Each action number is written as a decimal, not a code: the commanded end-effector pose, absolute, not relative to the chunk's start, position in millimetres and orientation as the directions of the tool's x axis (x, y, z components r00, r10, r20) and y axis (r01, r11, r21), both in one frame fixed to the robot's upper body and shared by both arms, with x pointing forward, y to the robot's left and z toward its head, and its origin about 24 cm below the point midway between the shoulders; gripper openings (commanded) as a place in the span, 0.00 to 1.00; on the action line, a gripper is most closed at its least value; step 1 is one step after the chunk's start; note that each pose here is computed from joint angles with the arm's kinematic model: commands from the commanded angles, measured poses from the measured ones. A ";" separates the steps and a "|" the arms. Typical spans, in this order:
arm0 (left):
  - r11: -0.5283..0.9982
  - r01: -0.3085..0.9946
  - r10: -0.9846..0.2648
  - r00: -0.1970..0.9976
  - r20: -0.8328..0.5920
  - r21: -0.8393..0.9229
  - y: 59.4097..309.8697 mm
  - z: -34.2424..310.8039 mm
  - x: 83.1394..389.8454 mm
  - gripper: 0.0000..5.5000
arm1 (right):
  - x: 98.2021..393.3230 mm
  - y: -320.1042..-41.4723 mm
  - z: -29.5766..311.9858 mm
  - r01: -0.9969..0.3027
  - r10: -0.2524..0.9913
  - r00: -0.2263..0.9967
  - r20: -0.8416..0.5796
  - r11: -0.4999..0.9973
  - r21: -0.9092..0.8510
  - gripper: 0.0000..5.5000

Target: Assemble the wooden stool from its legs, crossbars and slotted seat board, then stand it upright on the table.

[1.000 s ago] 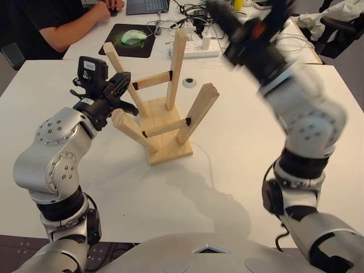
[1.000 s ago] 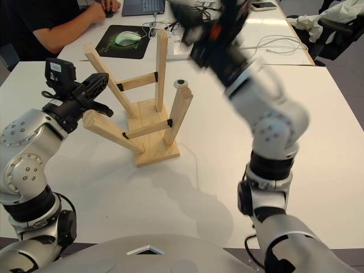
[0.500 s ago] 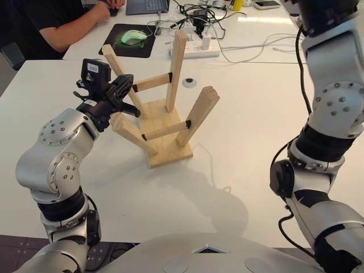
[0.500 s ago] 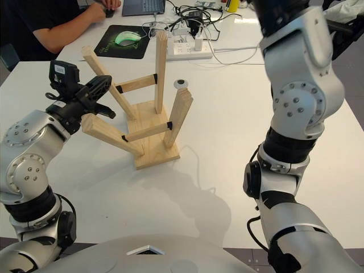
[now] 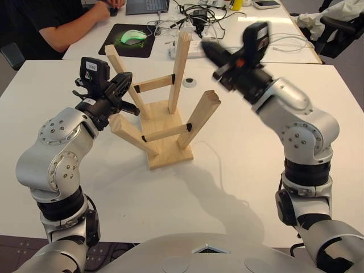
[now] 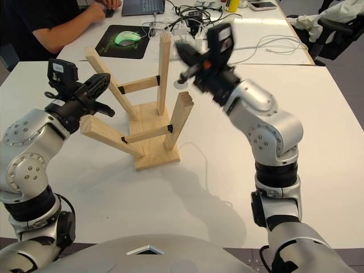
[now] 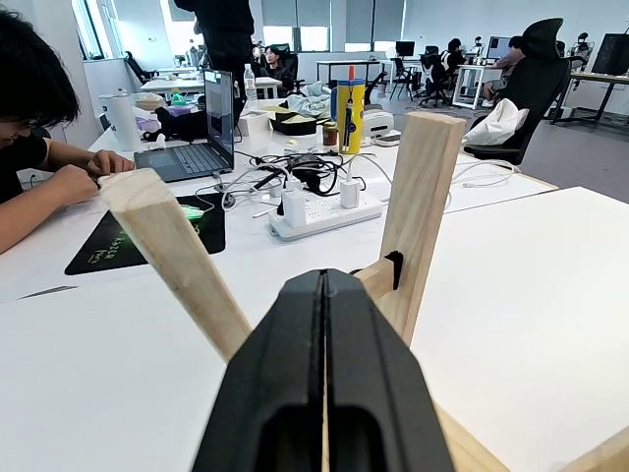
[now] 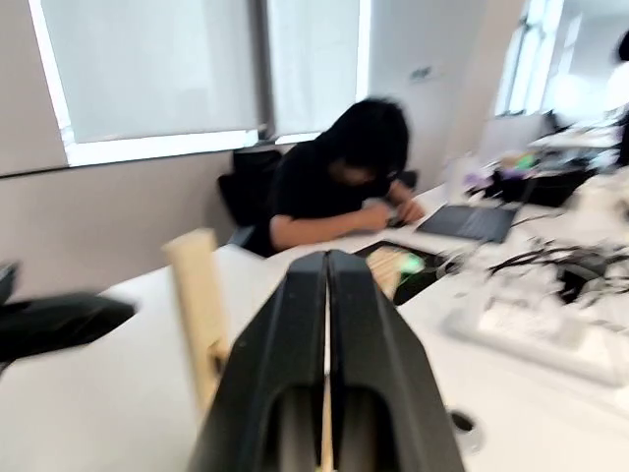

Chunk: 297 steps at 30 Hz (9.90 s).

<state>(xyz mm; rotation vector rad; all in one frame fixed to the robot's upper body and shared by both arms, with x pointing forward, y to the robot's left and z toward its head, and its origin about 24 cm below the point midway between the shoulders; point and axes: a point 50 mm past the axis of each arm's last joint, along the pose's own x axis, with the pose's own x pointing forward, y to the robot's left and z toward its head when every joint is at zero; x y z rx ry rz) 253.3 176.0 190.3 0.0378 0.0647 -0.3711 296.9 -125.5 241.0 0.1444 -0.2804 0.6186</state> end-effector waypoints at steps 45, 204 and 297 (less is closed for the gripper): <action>0.934 0.335 -0.298 0.922 -0.247 0.125 214.3 143.7 249.0 0.26 | 239.9 -118.9 73.8 -0.573 0.556 0.769 -0.316 0.818 0.045 0.70; 0.266 0.446 -0.940 0.316 -0.128 -0.855 219.7 138.2 270.4 0.43 | 303.1 -160.9 125.4 -0.604 0.947 0.153 -0.281 0.315 0.732 0.40; 0.589 0.798 -0.649 0.378 -0.660 -0.122 308.9 63.0 189.6 0.36 | 256.6 -204.6 40.0 -0.960 0.891 0.204 -0.406 0.263 0.096 0.26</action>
